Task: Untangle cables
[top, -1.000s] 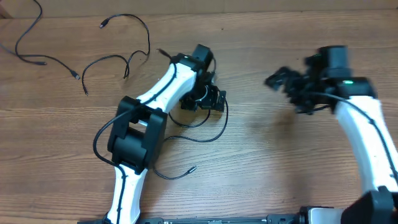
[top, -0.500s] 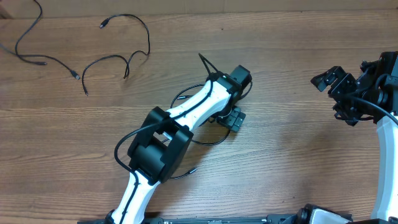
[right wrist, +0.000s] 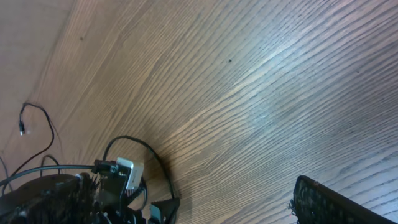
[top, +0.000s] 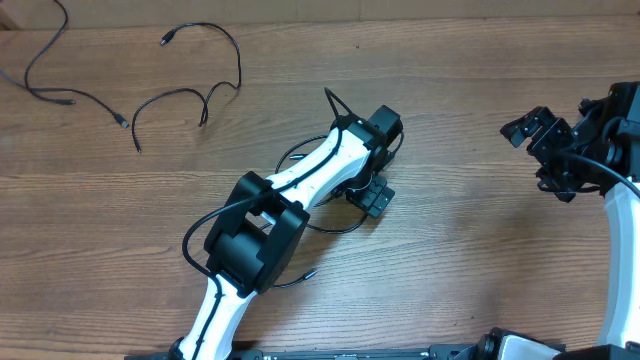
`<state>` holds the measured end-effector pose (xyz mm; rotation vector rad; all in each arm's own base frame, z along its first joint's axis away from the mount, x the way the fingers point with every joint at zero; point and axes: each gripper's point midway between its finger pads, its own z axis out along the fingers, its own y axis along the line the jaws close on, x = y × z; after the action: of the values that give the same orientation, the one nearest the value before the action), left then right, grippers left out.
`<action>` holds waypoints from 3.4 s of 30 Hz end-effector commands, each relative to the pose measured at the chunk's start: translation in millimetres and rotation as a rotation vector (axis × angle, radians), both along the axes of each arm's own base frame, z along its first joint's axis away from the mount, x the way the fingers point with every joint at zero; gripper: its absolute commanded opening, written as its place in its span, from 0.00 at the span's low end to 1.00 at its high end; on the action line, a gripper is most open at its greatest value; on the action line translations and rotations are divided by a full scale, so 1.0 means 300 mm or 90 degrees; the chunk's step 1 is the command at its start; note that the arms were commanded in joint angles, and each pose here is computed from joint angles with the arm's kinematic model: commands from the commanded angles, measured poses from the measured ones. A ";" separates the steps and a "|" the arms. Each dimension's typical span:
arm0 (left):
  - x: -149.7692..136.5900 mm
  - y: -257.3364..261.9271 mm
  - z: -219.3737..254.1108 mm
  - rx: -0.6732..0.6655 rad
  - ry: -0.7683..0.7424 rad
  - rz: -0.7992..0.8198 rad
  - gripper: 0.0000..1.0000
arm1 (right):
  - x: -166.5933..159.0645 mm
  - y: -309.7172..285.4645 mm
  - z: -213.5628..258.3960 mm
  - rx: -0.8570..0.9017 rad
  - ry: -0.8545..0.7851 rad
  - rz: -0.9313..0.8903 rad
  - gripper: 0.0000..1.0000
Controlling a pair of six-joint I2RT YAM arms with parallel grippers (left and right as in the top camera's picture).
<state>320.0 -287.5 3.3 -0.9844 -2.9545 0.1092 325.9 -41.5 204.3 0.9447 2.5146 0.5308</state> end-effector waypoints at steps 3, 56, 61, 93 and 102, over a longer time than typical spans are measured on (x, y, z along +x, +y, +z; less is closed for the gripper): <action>-0.071 -0.024 -0.059 -0.001 0.043 -0.046 0.83 | 0.008 -0.010 -0.006 -0.007 0.004 0.000 1.00; 0.384 0.351 1.179 -0.213 -0.418 0.164 0.04 | 0.009 -0.010 -0.009 -0.006 0.005 0.000 1.00; 0.392 0.351 1.204 -0.222 -0.436 0.165 0.04 | 0.009 -0.010 -0.009 -0.006 0.005 0.000 1.00; -0.027 1.589 1.462 -0.067 -0.583 0.951 0.04 | 0.009 -0.010 -0.009 -0.006 0.005 0.000 1.00; 0.048 1.628 1.341 -0.071 -0.504 0.946 0.04 | 0.009 -0.010 -0.009 -0.006 0.005 0.000 1.00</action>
<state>323.2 199.1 415.2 1.6766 -3.5182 -0.1972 326.6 -41.7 200.0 0.9501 2.5286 0.5316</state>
